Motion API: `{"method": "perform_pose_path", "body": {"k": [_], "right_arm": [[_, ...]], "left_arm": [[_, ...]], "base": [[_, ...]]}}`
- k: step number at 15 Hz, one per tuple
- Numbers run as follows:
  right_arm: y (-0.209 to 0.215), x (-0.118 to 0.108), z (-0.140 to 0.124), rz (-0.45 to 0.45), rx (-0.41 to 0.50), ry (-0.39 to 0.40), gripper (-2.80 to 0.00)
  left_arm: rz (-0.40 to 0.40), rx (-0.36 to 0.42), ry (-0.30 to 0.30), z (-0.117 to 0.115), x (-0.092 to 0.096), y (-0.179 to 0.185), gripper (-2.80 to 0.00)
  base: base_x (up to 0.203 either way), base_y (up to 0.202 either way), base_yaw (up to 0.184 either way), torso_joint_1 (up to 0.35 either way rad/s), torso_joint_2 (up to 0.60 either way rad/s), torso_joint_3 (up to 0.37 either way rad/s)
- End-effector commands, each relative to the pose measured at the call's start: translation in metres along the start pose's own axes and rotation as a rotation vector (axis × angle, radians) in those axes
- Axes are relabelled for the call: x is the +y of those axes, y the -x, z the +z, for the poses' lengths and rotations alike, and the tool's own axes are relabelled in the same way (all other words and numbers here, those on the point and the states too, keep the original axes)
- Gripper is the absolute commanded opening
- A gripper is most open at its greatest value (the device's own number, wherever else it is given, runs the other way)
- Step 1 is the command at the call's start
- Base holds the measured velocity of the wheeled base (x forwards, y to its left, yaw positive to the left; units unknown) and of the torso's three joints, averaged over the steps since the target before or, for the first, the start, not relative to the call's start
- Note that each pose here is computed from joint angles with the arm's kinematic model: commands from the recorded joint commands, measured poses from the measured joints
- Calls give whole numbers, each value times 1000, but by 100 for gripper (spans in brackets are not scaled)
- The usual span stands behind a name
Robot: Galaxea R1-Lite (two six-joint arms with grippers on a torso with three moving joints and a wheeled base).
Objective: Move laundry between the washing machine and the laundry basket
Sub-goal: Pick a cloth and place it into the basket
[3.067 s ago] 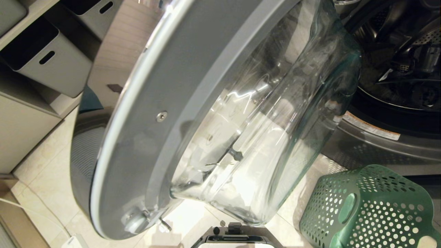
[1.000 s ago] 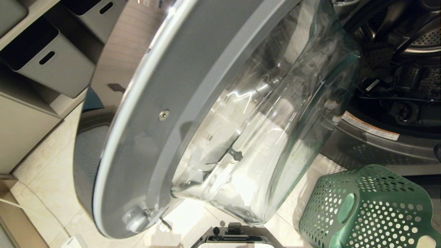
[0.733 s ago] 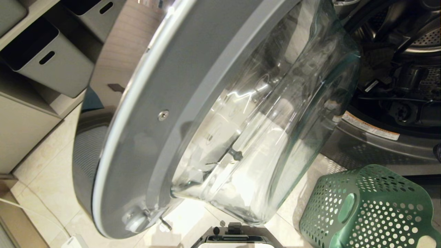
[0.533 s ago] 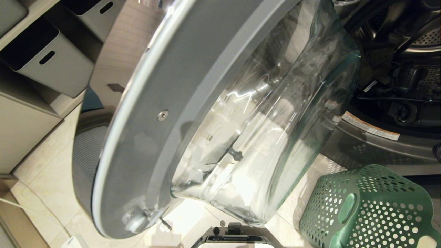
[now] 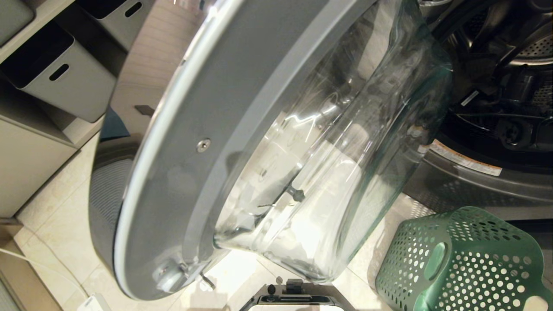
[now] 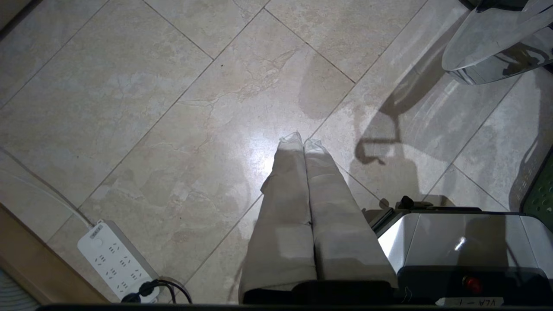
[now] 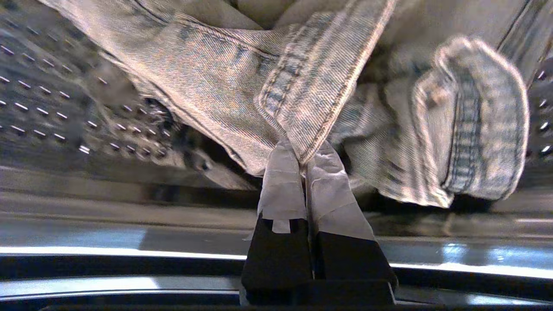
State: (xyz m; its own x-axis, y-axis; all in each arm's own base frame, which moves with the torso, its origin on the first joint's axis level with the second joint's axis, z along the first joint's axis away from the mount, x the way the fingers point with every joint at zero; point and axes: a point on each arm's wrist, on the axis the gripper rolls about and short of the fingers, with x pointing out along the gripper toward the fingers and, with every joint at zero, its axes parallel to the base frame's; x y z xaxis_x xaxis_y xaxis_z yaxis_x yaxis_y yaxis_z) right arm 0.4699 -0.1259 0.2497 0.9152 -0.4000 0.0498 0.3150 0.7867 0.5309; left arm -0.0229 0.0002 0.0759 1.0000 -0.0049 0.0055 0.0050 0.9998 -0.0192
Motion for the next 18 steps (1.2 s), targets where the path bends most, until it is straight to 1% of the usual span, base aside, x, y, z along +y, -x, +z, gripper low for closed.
{"method": "perform_pose_path", "body": {"k": [1,8,14,16,18], "right_arm": [[11,9,19,15,-34,-7,-280],[59,28,65,10,-89,-11,-280],[127,35,97,9,-97,-10,-280],[146,31,95,-7,-74,7,-280],[157,22,85,-32,-32,39,-280]], "left_arm": [[0,2,1,0,0,0,-280],[0,2,1,0,0,0,-280],[0,2,1,0,0,0,-280],[0,2,1,0,0,0,-280],[0,2,1,0,0,0,-280]], "base": [[0,0,0,0,0,0],[0,0,0,0,0,0],[0,0,0,0,0,0],[0,0,0,0,0,0],[0,0,0,0,0,0]]}}
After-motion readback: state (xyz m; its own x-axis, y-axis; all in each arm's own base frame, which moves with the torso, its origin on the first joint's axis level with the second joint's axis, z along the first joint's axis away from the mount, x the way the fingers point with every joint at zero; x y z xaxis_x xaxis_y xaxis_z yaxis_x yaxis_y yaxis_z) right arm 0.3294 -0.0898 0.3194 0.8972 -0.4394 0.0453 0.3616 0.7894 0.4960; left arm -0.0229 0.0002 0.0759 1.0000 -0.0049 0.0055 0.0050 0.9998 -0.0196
